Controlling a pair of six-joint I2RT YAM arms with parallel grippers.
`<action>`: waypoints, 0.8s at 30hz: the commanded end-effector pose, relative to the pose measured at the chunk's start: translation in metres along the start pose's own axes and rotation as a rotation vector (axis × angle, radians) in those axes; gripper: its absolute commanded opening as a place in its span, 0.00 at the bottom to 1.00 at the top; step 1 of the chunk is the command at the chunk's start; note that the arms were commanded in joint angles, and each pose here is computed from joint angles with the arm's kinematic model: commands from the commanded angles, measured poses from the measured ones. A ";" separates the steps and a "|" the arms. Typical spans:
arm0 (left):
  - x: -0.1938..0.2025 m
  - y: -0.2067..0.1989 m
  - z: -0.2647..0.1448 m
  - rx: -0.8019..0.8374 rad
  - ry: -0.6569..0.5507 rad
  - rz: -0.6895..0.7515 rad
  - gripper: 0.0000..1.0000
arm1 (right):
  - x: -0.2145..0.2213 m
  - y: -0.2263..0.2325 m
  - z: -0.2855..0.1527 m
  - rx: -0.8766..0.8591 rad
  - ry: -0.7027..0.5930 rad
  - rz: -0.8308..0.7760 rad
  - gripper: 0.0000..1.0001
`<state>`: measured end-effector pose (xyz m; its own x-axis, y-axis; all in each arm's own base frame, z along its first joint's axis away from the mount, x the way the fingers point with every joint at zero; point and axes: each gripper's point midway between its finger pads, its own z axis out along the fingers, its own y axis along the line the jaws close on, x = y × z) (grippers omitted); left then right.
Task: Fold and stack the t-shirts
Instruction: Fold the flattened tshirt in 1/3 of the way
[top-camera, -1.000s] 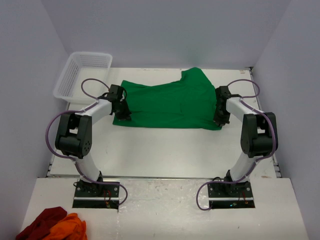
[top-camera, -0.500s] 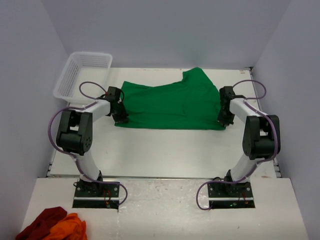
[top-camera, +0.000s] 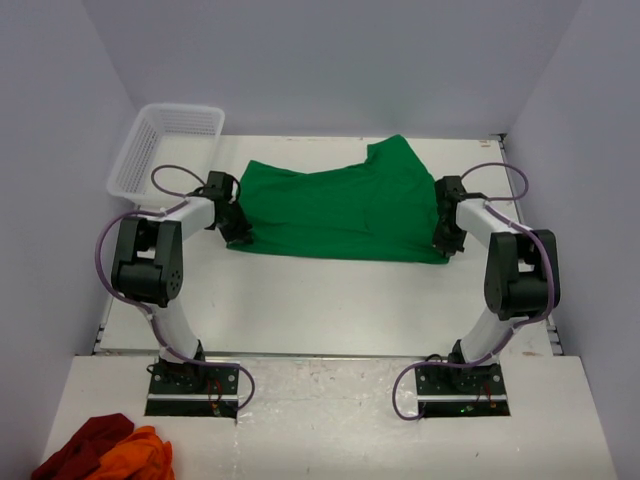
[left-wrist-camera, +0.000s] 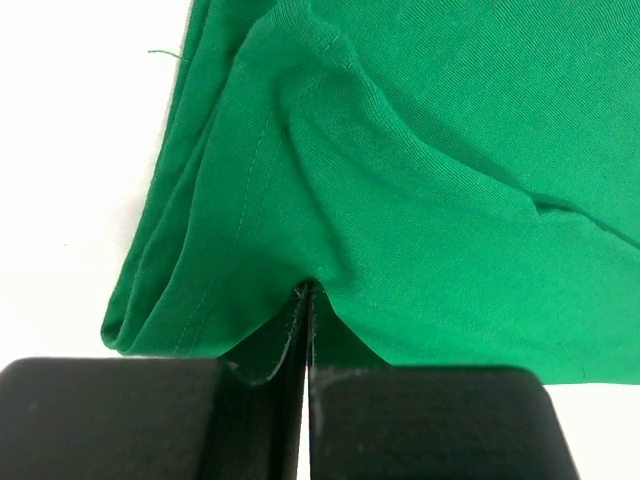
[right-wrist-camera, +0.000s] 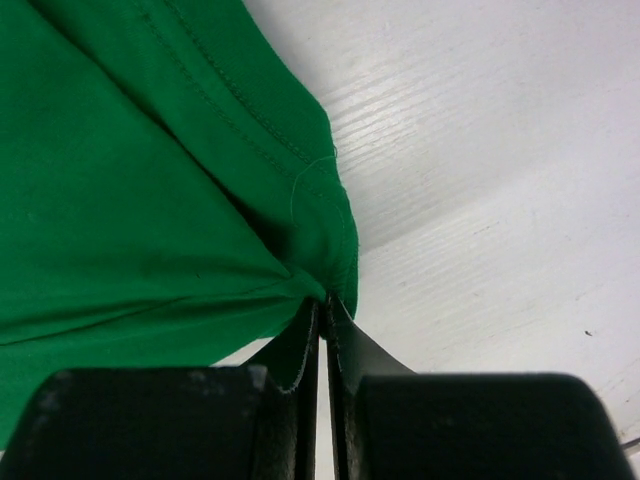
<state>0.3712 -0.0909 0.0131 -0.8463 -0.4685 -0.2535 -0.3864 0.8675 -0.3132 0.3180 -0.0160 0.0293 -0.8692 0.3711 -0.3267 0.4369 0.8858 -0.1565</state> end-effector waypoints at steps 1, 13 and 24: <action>-0.001 0.034 0.009 -0.137 -0.003 -0.010 0.00 | -0.003 0.003 -0.007 -0.002 -0.028 0.003 0.00; -0.024 0.025 0.015 -0.159 0.005 -0.036 0.00 | 0.021 0.033 -0.020 -0.070 -0.035 -0.081 0.00; -0.023 0.051 -0.006 -0.253 -0.042 -0.056 0.00 | 0.013 0.017 -0.019 0.007 -0.060 -0.055 0.00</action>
<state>0.3932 -0.0657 0.0149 -0.8226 -0.4929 -0.2835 -0.4473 0.8688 -0.2127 0.3041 0.0212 0.0248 -0.9100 0.2721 -0.3128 0.3344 0.9277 -0.1660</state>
